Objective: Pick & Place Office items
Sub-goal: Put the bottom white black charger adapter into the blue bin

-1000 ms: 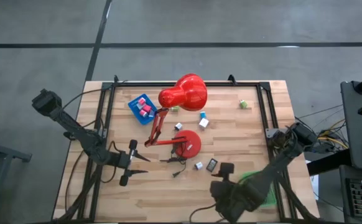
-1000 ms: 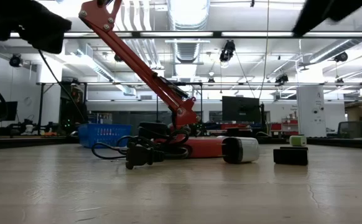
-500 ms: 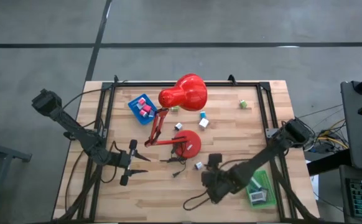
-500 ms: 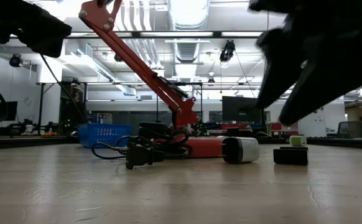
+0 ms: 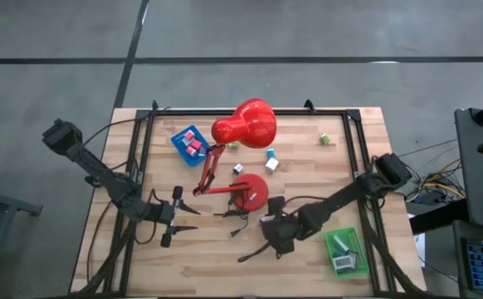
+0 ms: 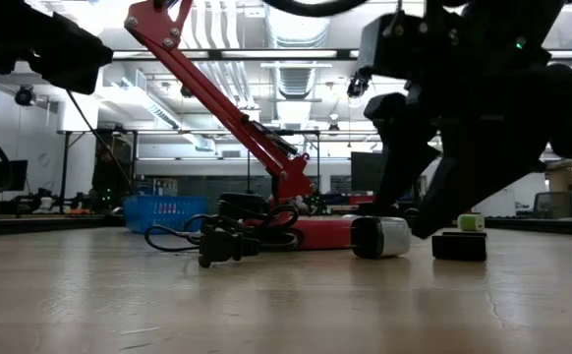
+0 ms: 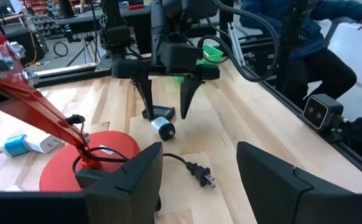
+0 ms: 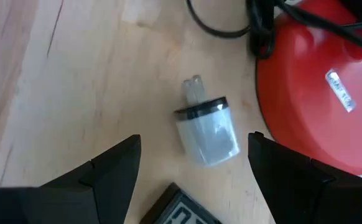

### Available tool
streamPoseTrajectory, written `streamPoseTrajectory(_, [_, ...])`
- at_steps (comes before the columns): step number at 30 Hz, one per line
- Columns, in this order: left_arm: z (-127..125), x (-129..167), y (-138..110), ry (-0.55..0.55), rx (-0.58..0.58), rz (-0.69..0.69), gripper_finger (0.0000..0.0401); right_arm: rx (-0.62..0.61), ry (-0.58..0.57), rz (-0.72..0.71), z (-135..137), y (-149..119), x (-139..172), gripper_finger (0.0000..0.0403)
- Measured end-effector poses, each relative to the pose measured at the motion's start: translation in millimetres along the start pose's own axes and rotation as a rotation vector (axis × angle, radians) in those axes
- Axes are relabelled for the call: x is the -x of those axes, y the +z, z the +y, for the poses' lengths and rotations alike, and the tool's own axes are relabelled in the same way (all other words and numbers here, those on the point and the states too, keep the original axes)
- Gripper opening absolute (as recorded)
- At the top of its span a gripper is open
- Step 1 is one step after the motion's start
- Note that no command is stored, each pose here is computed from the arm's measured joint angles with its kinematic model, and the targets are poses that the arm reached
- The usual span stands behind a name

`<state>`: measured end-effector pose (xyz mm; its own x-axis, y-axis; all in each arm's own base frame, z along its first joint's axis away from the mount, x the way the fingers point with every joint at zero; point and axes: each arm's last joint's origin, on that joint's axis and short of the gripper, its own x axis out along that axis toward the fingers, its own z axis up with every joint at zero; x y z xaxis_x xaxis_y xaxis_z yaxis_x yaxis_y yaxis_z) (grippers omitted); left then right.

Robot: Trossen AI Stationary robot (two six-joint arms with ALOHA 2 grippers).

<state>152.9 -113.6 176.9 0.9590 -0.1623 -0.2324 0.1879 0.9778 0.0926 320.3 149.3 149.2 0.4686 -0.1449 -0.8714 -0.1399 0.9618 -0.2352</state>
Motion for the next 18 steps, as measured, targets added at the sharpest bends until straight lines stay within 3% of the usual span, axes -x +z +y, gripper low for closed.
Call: streamPoseTrajectory(18, [0.1, 0.0, -2.4, 0.001, 0.01, 0.023, 0.0209, 0.041, 0.12, 0.007, -20.8, 1.1, -11.3, 0.0251])
